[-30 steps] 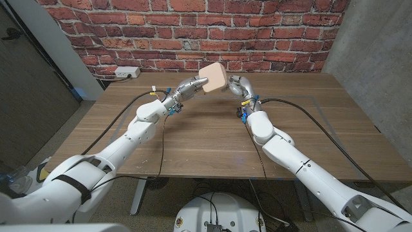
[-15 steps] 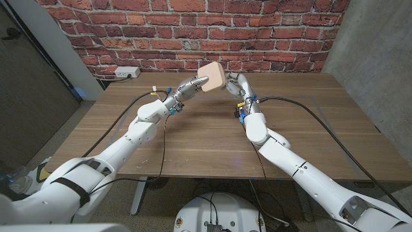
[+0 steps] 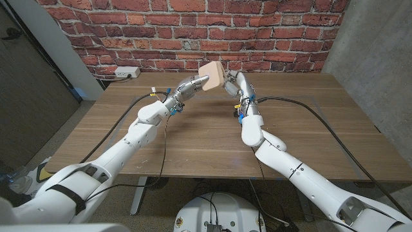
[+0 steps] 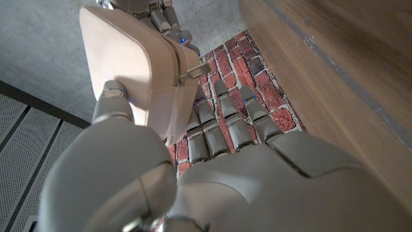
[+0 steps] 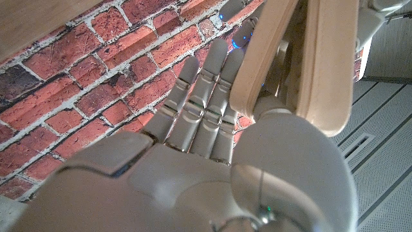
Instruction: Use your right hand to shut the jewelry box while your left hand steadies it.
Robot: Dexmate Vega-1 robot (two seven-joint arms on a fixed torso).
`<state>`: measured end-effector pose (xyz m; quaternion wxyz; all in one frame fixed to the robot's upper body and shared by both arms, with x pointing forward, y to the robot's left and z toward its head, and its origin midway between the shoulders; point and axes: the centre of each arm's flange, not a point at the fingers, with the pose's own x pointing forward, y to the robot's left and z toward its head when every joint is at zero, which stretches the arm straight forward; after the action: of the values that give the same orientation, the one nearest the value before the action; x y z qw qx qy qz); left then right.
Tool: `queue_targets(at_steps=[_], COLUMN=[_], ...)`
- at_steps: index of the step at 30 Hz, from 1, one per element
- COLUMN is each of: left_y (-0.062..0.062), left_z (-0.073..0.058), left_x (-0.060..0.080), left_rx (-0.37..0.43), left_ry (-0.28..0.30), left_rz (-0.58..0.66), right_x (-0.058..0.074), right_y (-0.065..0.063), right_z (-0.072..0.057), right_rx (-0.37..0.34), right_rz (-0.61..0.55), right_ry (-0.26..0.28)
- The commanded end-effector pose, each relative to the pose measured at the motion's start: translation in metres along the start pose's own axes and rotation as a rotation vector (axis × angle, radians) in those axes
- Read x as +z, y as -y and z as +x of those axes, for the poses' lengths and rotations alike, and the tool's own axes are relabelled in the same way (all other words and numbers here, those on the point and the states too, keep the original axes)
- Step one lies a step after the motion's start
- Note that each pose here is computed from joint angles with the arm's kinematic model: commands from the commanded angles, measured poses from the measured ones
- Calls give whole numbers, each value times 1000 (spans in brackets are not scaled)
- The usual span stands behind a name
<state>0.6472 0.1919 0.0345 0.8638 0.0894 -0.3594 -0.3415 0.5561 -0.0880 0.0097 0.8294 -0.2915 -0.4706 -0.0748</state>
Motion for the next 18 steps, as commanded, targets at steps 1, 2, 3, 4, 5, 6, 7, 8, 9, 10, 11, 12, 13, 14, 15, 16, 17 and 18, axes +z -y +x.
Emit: queue_targets(at_steps=[1, 2, 3, 4, 5, 6, 7, 8, 9, 10, 11, 12, 13, 14, 15, 16, 17, 18], left_y=[3, 4, 4, 4, 5, 5, 6, 6, 6, 6, 6, 6, 7, 7, 7, 7, 7, 7], left_z=[-2, -2, -2, -2, -2, -2, -2, -2, -2, -2, -2, -2, -2, -2, -2, -2, -2, -3], left_x=[1, 1, 1, 1, 1, 1, 1, 1, 2, 2, 2, 2, 2, 2, 2, 2, 3, 3], left_rx=[52, 53, 53, 55, 56, 56, 57, 57, 55, 55, 53, 52, 52, 50, 50, 50, 50, 50], left_ry=[6, 7, 7, 7, 9, 10, 11, 11, 11, 11, 11, 11, 12, 11, 11, 10, 11, 11], left_rz=[-33, -42, -49, -50, -53, -57, -61, -61, -61, -61, -62, -62, -65, -66, -62, -61, -63, -63], right_x=[4, 4, 4, 4, 4, 3, 3, 3, 2, 2, -1, -3, -5, -7, -9, -11, -13, -15], right_y=[-2, -2, -2, -2, -1, -1, -1, -1, -1, -1, -1, -1, -2, -2, -2, -2, -2, -2], right_z=[-3, -3, -3, -3, -3, -2, -2, -2, -2, -2, -1, 0, 0, 1, 1, 1, 2, 2], right_rx=[-2, 2, 4, 20, 25, 37, 46, 46, 57, 57, 78, 85, 92, 96, 93, 94, 96, 98], right_rz=[-29, -29, -22, -17, -13, -5, 1, 1, 5, 6, 45, 67, 91, 113, 131, 149, 165, 183], right_ry=[11, 11, 6, 3, -2, 0, 1, 1, 0, 1, 4, 7, 8, 5, 2, -1, -5, -10])
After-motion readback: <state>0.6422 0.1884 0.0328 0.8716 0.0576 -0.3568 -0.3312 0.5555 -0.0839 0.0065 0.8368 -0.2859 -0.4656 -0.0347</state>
